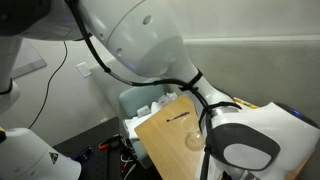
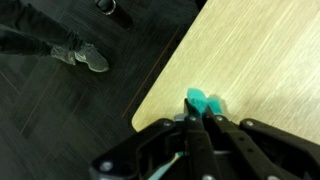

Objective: Wipe the table with the green sponge

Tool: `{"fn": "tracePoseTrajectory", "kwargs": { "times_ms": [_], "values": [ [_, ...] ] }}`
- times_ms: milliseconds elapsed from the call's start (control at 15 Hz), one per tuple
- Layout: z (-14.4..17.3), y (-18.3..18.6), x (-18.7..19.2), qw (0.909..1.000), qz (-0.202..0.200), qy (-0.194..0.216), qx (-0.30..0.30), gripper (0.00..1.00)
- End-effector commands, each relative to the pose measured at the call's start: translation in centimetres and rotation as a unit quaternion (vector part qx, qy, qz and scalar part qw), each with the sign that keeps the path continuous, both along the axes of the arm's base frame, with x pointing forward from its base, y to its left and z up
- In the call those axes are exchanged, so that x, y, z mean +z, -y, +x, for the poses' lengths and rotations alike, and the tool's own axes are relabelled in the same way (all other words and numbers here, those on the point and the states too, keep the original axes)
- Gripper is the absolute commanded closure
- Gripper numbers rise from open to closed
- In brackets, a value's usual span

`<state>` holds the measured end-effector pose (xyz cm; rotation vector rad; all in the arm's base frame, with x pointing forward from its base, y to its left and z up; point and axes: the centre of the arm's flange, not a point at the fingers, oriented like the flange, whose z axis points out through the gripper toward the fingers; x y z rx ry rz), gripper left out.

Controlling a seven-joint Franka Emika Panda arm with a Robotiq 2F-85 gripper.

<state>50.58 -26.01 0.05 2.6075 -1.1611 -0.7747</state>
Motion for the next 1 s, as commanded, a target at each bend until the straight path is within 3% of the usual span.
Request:
{"fn": "tracePoseTrajectory", "kwargs": {
  "times_ms": [0,267,533,933],
  "values": [
    [0.8,0.4,-1.4,0.9991,-0.009,0.038,-0.017,0.98],
    [2.0,0.5,-2.4,0.9939,0.002,0.104,-0.037,0.98],
    [3.7,0.1,-1.1,0.9852,0.010,0.163,-0.052,0.98],
    [8.7,-3.9,0.6,0.9686,0.024,0.246,-0.025,0.98]
  ]
}}
